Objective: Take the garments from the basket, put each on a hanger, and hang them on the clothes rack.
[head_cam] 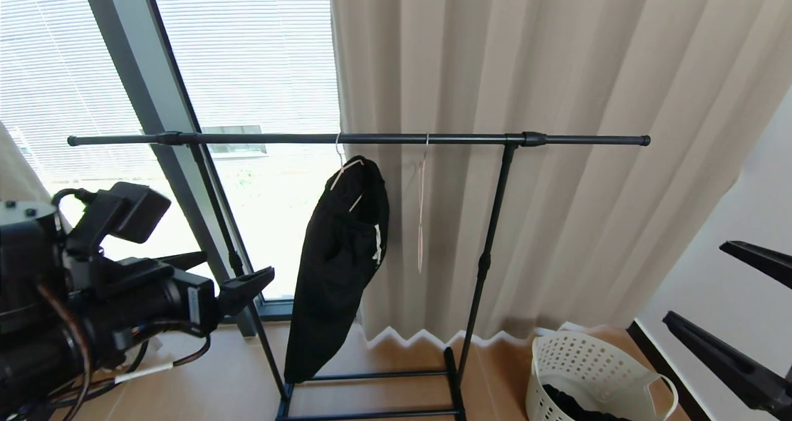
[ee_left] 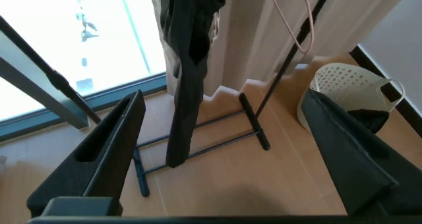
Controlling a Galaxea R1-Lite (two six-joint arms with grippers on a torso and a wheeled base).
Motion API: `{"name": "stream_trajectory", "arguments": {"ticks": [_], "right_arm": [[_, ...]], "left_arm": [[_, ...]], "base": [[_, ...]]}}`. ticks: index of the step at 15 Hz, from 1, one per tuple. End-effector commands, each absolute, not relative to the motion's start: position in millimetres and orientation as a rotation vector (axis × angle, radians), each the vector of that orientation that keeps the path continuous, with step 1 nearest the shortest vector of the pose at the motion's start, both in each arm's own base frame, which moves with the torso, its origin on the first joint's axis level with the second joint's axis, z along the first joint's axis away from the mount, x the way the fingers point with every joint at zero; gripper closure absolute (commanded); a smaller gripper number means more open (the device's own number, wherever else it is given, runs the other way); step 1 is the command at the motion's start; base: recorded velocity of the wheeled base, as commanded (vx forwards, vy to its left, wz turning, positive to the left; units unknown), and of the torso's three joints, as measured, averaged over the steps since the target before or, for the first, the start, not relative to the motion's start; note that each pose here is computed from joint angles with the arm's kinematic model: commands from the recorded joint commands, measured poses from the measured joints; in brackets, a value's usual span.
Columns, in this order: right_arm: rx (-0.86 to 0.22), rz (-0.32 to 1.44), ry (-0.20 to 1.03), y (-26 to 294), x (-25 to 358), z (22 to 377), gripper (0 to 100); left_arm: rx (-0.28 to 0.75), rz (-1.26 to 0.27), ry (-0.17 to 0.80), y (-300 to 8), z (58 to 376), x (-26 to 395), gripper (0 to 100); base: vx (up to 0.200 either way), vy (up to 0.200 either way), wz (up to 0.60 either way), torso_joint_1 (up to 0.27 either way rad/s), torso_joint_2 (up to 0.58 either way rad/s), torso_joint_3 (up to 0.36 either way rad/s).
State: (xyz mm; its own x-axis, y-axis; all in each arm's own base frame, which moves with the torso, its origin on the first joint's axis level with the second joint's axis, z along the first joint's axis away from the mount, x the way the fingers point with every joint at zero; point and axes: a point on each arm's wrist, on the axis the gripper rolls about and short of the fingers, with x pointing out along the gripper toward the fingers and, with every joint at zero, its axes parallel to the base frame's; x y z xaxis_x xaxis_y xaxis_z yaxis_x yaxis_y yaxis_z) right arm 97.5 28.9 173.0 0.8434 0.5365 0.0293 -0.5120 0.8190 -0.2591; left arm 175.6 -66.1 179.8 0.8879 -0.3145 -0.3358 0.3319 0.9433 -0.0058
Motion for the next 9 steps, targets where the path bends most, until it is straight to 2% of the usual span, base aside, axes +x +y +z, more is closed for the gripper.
{"name": "stream_trajectory", "arguments": {"ticks": [1,4,9], "right_arm": [[-0.249,0.531,-0.136,21.1,63.4,152.4,0],[-0.240,0.492,-0.132,16.2,44.7,143.0,0],[-0.216,0.495,-0.084,4.3,-10.9,97.9,0]], "left_arm": [[0.041,-0.346,0.275,-46.0,169.2,119.5,0],[0.042,-0.343,0.290,-37.7,151.6,98.7,0],[0.029,-0.340,0.259,-21.4,120.0,57.1,0]], "base": [[0.000,0.000,0.00,0.000,0.00,0.000],[0.000,0.000,0.00,0.000,0.00,0.000],[0.000,0.000,0.00,0.000,0.00,0.000]]}}
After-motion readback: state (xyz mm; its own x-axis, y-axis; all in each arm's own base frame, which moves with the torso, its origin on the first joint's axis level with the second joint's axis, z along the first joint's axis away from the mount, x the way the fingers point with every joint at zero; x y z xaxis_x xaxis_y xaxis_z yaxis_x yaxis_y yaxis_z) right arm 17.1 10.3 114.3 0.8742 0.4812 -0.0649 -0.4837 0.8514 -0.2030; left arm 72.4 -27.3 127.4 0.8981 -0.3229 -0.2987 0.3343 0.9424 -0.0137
